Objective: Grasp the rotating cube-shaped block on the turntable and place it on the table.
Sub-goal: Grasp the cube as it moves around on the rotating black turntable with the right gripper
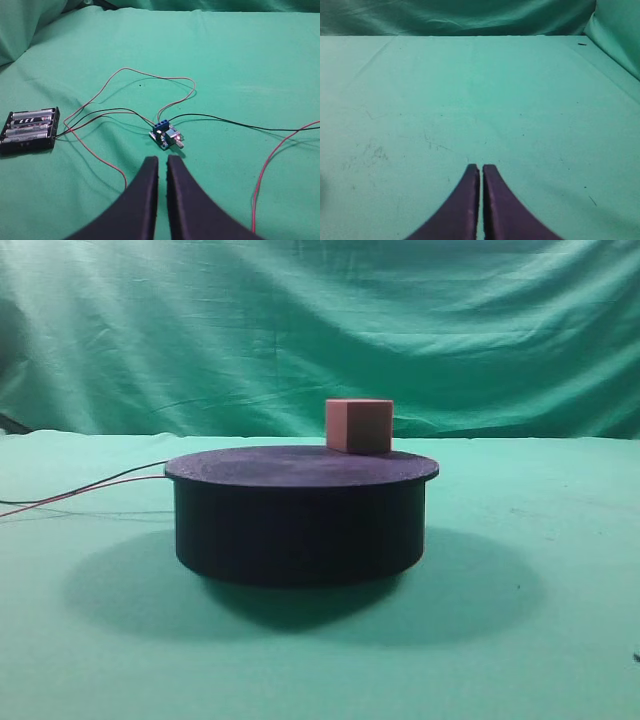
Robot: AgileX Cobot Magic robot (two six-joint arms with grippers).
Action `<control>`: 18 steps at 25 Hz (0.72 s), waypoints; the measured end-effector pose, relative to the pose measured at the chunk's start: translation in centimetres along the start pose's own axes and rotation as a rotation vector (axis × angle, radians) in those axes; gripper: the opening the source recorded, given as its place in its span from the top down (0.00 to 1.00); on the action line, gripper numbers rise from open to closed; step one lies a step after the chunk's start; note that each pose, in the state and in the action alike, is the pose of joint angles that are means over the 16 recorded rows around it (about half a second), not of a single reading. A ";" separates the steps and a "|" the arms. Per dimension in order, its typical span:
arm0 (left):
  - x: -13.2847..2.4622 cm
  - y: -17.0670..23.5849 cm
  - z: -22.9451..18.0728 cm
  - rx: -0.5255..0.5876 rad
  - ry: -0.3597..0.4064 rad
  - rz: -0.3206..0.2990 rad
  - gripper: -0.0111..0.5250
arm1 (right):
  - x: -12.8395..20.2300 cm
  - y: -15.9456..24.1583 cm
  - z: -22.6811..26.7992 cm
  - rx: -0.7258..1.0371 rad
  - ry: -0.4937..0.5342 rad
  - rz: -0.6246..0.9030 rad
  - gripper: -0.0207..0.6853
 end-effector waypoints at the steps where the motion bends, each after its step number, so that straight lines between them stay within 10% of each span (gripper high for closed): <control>1: 0.0 0.0 0.0 0.000 0.000 0.000 0.98 | 0.0 0.0 0.0 0.000 0.000 0.000 0.97; 18: 0.0 0.0 0.0 0.000 0.000 0.000 0.98 | 0.2 -2.2 0.1 -0.116 -0.011 -0.030 0.97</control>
Point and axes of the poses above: a point on each arm's last joint axis where the gripper is mounted, z pointing back along that axis away from the gripper, x along the wrist's bending axis when the last joint is at zero, y = z × x, the point moved 10 cm from there along -z, pointing out along that axis toward the gripper, and after that the axes turned 1 degree about -z, right-handed, at the moved point
